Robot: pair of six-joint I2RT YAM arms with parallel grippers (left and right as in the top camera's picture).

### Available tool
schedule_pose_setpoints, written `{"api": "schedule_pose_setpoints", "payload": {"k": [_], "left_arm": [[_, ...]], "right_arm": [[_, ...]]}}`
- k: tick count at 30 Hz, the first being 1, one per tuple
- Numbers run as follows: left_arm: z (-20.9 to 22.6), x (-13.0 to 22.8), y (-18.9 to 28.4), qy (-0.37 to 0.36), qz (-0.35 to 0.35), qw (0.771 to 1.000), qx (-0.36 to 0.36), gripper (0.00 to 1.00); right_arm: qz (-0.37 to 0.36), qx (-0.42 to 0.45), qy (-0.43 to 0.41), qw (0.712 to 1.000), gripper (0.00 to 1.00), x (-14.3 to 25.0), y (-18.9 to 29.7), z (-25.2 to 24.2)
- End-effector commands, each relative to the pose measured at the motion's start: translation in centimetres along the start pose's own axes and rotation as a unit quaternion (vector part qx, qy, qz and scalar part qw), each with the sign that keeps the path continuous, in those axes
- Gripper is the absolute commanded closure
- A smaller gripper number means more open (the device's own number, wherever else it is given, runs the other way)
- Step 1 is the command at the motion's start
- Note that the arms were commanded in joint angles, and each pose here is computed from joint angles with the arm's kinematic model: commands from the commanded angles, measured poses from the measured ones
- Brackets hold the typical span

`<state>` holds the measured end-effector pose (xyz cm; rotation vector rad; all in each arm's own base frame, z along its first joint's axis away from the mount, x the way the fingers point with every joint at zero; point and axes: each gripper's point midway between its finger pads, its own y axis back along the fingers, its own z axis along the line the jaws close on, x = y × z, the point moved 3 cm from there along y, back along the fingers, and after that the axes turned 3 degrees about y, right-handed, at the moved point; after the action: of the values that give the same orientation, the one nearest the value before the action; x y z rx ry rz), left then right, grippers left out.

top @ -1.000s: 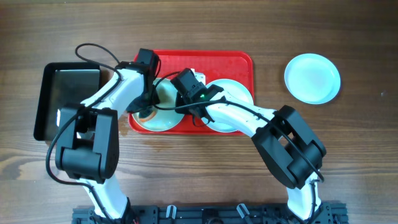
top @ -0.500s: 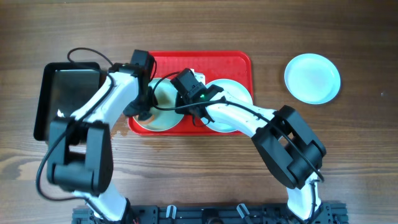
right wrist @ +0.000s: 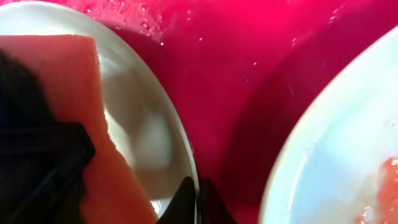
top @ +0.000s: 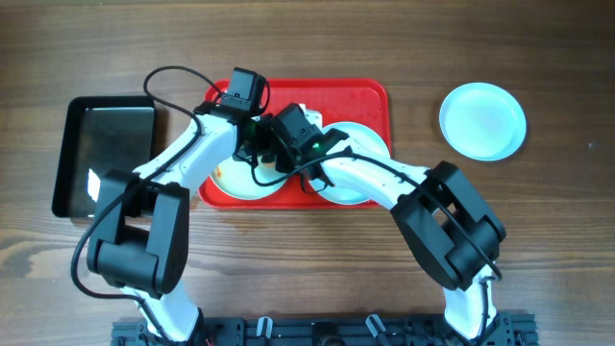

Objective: Clean dirty plates on tray and stack at the side
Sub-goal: 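Hold the plate with the right gripper and scrub it with the sponge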

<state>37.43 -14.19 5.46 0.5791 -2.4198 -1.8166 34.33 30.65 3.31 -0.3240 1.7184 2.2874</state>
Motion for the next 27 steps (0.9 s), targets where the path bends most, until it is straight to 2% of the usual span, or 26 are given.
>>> {"api": "schedule_pose_setpoints", "payload": {"k": [1, 4, 6, 15, 17, 21, 24, 27], "left_arm": [[1.0, 2.1, -2.8, -0.006, 0.043, 0.998, -0.034, 0.96], [4.5, 2.5, -2.5, -0.007, 0.035, 0.99, -0.137, 0.96], [5.8, 2.6, -2.1, -0.01, 0.033, 0.984, -0.177, 0.96], [6.6, 2.9, -1.7, -0.007, 0.041, 0.98, -0.195, 0.96], [6.8, 2.6, -1.5, 0.007, 0.046, 0.982, -0.181, 0.96], [6.5, 1.1, 0.1, 0.055, 0.053, 0.992, -0.101, 0.96], [6.4, 0.1, 1.3, 0.046, 0.057, 0.996, -0.051, 0.96], [7.1, -0.3, 1.8, 0.061, 0.06, 0.996, -0.038, 0.96]], "right_arm": [[0.006, 0.018, 0.004, 1.0, 0.96, 0.7, -1.1, -0.6], [0.007, 0.018, 0.004, 1.0, 0.96, 0.7, -1.0, -0.6], [0.006, 0.018, 0.004, 1.0, 0.96, 0.7, -1.1, -0.6], [0.007, 0.018, 0.004, 1.0, 0.96, 0.7, -1.0, -0.6], [0.007, 0.018, 0.004, 1.0, 0.96, 0.8, -1.0, -0.6], [0.007, 0.018, 0.004, 1.0, 0.96, 0.7, -1.0, -0.6], [0.007, 0.018, 0.004, 1.0, 0.96, 0.7, -1.0, -0.6], [0.007, 0.018, 0.004, 1.0, 0.96, 0.7, -1.0, -0.6]]}}
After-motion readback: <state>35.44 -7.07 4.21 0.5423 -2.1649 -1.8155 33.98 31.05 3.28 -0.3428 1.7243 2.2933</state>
